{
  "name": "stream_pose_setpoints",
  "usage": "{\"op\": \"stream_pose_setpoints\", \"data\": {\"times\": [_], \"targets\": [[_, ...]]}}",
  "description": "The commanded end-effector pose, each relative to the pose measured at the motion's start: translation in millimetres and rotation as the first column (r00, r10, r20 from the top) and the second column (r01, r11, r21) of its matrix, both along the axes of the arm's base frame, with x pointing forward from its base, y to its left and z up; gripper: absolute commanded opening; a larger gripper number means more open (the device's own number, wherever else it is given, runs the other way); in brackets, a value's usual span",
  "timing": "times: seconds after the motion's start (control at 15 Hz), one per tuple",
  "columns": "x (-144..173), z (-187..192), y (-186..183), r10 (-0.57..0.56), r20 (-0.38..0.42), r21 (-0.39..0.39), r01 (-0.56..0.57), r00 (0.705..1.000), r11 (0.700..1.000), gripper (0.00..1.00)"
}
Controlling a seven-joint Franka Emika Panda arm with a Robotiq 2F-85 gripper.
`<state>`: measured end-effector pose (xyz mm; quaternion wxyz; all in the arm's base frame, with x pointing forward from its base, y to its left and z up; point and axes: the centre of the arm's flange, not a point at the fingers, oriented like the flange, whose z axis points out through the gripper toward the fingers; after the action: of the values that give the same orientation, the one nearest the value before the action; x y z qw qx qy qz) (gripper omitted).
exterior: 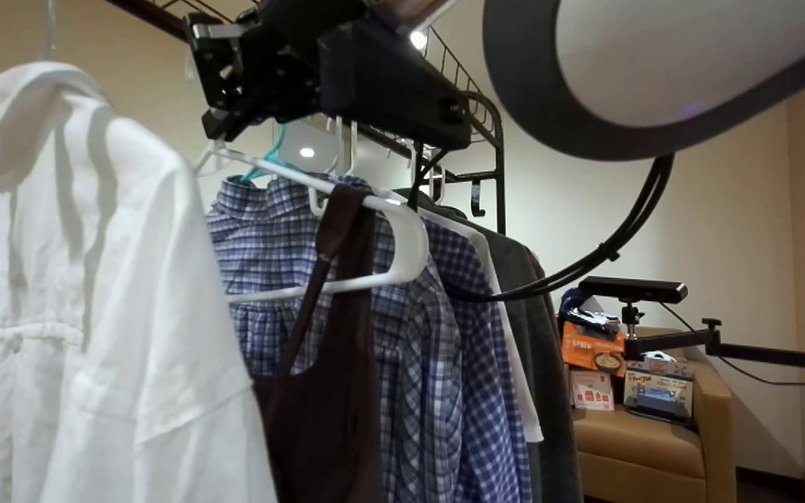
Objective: Unhang the brown dress and move it to the back
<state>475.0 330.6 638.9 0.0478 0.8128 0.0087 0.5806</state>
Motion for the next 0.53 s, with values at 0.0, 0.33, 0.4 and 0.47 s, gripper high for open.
{"op": "stream_pose_setpoints", "data": {"times": [0.0, 0.33, 0.4, 0.47], "targets": [[-10, 30, 10, 0.024, 0.062, -0.028, -0.023, 0.998, 0.999, 0.07], [-30, 44, 17, 0.002, 0.145, -0.030, 0.002, 0.989, 1.000, 0.07], [-30, 51, 16, -0.003, 0.170, -0.035, 0.010, 0.985, 0.999, 0.07], [-25, 58, 16, -0.003, 0.189, -0.041, 0.011, 0.982, 0.999, 0.07]]}}
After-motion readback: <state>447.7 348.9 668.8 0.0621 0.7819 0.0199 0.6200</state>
